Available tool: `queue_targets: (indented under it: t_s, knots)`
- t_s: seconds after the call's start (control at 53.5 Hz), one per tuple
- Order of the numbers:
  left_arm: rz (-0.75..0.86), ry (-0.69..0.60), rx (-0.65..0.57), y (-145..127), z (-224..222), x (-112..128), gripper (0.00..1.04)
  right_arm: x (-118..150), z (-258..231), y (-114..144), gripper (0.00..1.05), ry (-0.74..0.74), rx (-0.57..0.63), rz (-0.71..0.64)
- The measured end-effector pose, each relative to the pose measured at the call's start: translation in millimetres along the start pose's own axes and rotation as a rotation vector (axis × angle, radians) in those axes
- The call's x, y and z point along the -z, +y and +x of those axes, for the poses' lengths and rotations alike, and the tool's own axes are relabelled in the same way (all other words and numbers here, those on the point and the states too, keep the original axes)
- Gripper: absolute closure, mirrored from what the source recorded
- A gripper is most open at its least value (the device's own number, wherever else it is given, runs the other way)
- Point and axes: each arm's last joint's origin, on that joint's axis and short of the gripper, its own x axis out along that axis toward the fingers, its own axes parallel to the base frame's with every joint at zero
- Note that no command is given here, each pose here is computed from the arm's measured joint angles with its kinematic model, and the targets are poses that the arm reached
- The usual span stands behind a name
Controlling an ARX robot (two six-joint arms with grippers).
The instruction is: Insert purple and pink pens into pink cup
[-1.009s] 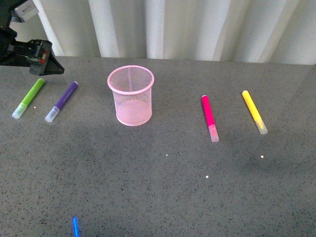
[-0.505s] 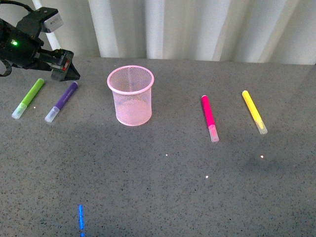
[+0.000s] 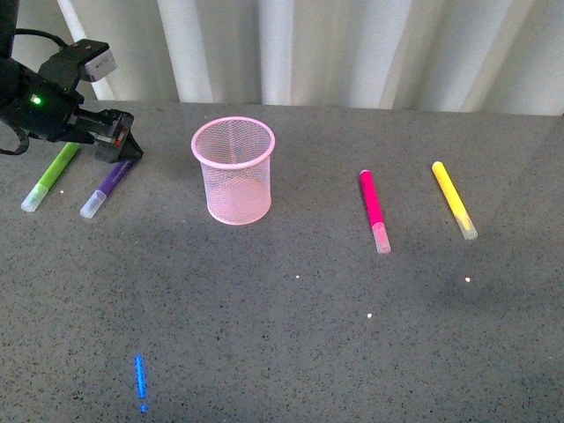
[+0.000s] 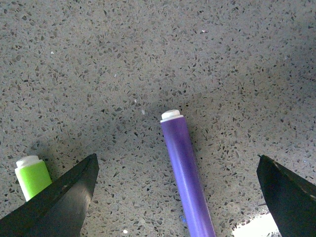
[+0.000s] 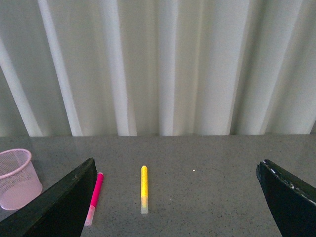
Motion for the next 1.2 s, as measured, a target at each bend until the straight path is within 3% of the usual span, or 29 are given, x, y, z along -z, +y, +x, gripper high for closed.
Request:
queue_targets:
  t_s: [1.047,1.196]
  knots:
    - [0.04,0.052,-0.06,-3.2,31.9,-2.0,0.07,0.0,0.0,0.0,0.07,0.0,0.0,0.0]
    - [0.038,0.074,-0.059,-7.7,33.0,-2.7,0.25,0.0,0.0,0.0,0.07,0.0,0.0,0.0]
